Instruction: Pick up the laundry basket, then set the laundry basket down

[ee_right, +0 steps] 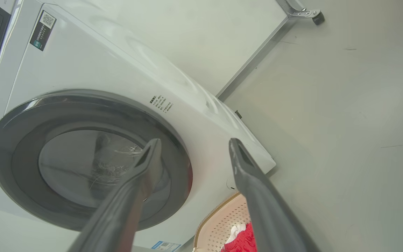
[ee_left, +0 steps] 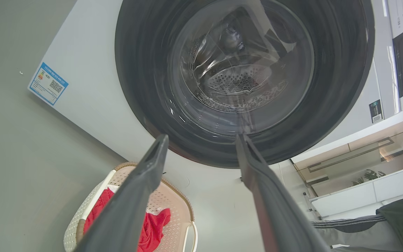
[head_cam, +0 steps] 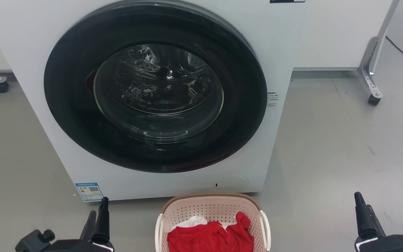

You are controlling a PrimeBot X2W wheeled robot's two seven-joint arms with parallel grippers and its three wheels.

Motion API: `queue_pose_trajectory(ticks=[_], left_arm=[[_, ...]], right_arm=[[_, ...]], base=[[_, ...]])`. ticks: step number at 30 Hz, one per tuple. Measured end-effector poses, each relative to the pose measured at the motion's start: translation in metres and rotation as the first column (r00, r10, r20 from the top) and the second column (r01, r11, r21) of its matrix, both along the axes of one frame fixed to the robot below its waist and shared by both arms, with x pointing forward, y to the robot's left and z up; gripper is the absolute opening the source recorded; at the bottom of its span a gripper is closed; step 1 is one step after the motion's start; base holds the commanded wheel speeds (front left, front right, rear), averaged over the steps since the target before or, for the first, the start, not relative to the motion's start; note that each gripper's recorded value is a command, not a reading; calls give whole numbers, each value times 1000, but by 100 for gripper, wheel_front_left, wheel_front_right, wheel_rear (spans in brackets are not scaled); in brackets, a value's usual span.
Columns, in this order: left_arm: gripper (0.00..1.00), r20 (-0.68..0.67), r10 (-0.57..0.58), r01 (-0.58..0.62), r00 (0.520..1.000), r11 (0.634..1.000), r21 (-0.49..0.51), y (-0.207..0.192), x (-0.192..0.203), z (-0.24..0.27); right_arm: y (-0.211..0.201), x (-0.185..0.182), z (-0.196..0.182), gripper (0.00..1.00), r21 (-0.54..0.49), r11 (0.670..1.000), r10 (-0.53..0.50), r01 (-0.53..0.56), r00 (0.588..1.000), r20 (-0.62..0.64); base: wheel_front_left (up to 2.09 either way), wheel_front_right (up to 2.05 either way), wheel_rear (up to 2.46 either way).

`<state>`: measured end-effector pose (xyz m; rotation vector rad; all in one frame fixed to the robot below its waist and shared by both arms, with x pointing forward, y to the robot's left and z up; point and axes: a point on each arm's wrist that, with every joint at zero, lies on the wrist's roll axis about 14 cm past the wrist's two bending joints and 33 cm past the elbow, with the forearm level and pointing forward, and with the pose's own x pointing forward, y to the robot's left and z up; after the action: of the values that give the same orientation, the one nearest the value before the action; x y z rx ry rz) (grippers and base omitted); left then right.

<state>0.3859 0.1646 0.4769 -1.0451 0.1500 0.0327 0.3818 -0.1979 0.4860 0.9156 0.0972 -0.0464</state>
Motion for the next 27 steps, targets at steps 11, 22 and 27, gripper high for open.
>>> queue_pose_trajectory(ticks=[11, 22, 27], left_arm=[[100, 23, -64, 56, 998, 967, 247, -11, 2, 6], [100, 32, -95, 73, 995, 905, 418, -20, 3, 6], [100, 35, -111, 78, 993, 860, 505, -23, 2, 4]], right_arm=[[7, 1, 5, 100, -224, 974, 44, -40, 999, 13], [12, -1, 1, 100, -399, 914, 77, -68, 997, 6], [16, -2, 0, 100, -484, 871, 101, -84, 995, 9]], base=[[0, 0, 0], [0, 0, 0], [0, 0, 0]])
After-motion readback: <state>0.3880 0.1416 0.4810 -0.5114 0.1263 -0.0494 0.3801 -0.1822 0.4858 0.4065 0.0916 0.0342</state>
